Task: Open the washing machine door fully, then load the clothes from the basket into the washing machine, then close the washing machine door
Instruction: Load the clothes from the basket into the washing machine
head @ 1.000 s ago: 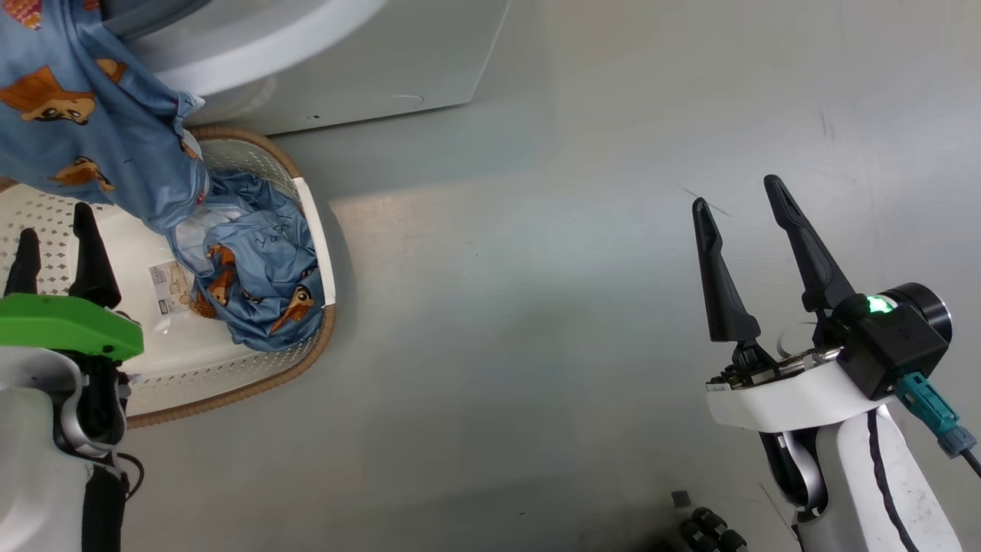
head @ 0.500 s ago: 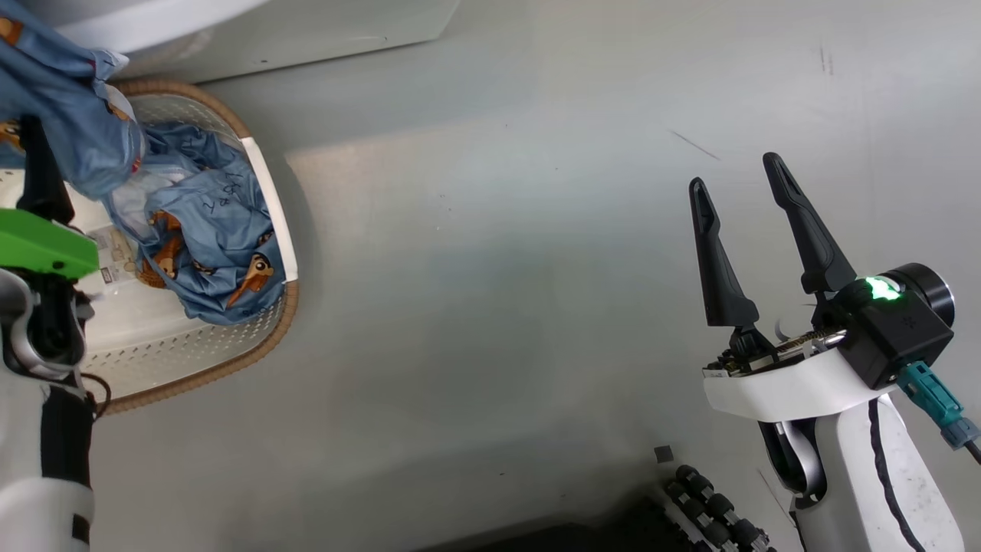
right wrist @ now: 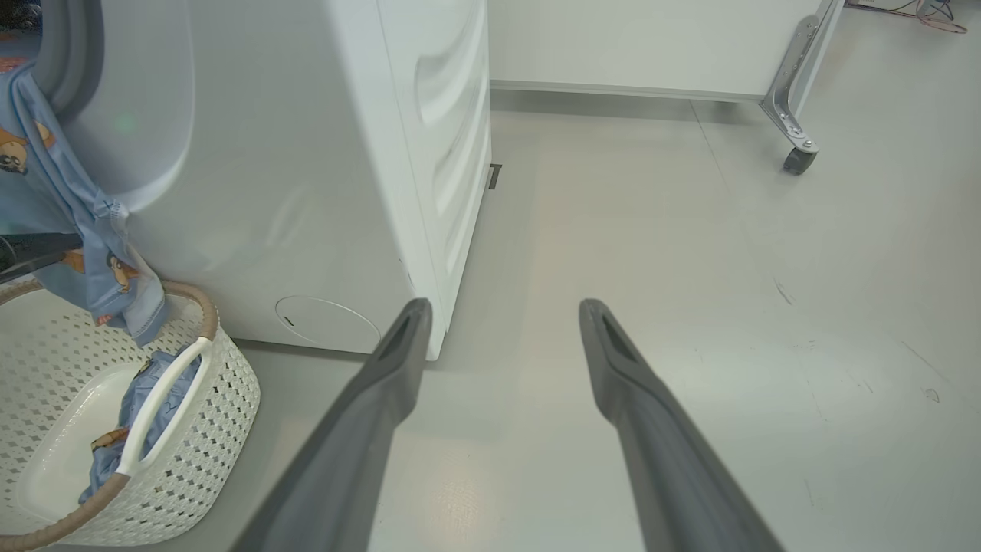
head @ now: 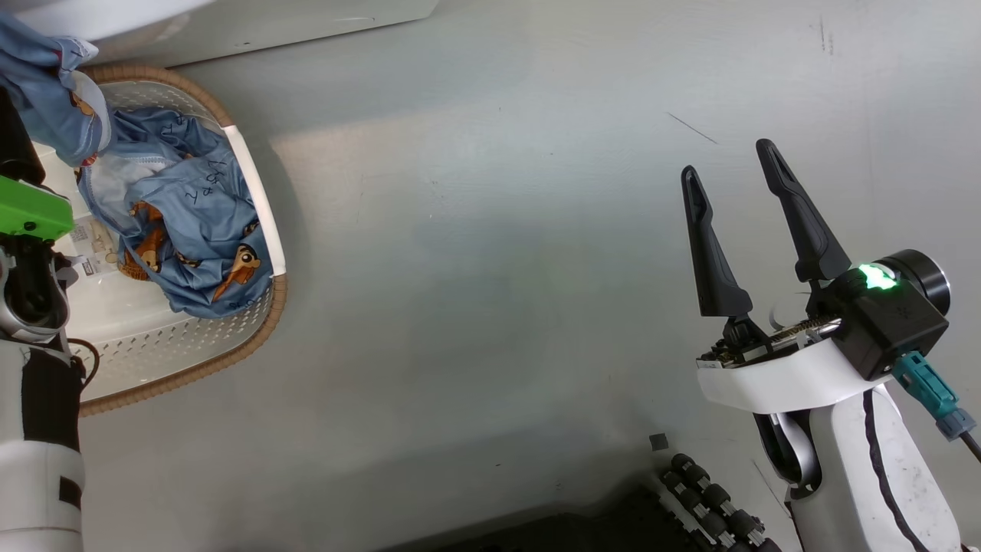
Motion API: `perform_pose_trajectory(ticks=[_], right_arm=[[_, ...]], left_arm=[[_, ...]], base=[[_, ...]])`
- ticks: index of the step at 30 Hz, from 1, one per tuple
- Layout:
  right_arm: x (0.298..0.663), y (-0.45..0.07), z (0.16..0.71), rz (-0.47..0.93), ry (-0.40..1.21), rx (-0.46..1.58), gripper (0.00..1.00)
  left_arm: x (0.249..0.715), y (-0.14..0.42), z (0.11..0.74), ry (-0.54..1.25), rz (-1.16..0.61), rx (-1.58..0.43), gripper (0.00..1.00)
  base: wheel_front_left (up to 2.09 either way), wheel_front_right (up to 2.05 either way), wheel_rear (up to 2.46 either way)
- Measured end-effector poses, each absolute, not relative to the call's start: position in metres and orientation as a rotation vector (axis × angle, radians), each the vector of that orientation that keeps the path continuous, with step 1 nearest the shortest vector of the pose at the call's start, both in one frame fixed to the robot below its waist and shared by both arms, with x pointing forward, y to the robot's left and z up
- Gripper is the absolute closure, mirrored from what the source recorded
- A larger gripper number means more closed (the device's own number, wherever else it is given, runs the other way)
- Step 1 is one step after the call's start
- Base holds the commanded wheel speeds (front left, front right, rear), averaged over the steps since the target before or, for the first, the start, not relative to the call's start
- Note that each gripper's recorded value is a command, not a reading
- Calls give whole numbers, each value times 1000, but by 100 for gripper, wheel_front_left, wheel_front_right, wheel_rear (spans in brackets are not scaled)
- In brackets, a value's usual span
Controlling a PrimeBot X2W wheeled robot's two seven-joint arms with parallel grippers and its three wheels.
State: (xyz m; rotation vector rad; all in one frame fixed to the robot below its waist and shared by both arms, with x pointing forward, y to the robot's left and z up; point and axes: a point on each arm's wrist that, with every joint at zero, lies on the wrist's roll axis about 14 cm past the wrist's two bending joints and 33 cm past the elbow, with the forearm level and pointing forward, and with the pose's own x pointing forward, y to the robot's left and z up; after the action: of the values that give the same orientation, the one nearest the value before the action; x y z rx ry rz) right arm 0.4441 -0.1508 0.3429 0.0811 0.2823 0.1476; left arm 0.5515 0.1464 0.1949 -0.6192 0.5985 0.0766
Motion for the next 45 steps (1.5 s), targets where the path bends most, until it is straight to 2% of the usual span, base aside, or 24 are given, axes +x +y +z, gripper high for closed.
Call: perform_pose_trajectory(ticks=[2, 3, 4, 5, 6, 7, 8, 21, 29, 39, 45], right_arm=[[444, -151, 342, 148, 284, 82, 0], [444, -151, 342, 148, 285, 82, 0], [444, -150, 342, 149, 286, 82, 0], [444, -150, 341, 149, 287, 82, 0], [444, -150, 341, 149, 287, 82, 0], [444, -150, 341, 149, 287, 83, 0], [445, -150, 342, 151, 285, 83, 0], [451, -148, 348, 155, 256, 88, 0], [456, -139, 356, 177, 230, 105, 0], [457, -127, 373, 205, 190, 133, 0], [454, -122, 384, 218, 173, 161, 0]], left_arm=[[552, 147, 194, 594, 81, -619, 0], [552, 147, 194, 591, 83, -618, 7], [552, 146, 194, 589, 82, -617, 22], [552, 146, 194, 584, 82, -617, 43], [553, 146, 195, 580, 80, -616, 58], [553, 145, 195, 577, 80, -616, 77], [554, 146, 196, 573, 81, -615, 100], [560, 155, 219, 458, 133, -654, 100], [573, 125, 272, 333, 29, -720, 100], [578, 166, 326, 182, 36, -640, 100], [591, 151, 367, 78, -49, -626, 100]], base=[[0, 0, 0], [0, 0, 0], [0, 0, 0], [0, 0, 0], [0, 0, 0], [0, 0, 0], [0, 0, 0], [0, 0, 0], [0, 0, 0], [0, 0, 0], [0, 0, 0]])
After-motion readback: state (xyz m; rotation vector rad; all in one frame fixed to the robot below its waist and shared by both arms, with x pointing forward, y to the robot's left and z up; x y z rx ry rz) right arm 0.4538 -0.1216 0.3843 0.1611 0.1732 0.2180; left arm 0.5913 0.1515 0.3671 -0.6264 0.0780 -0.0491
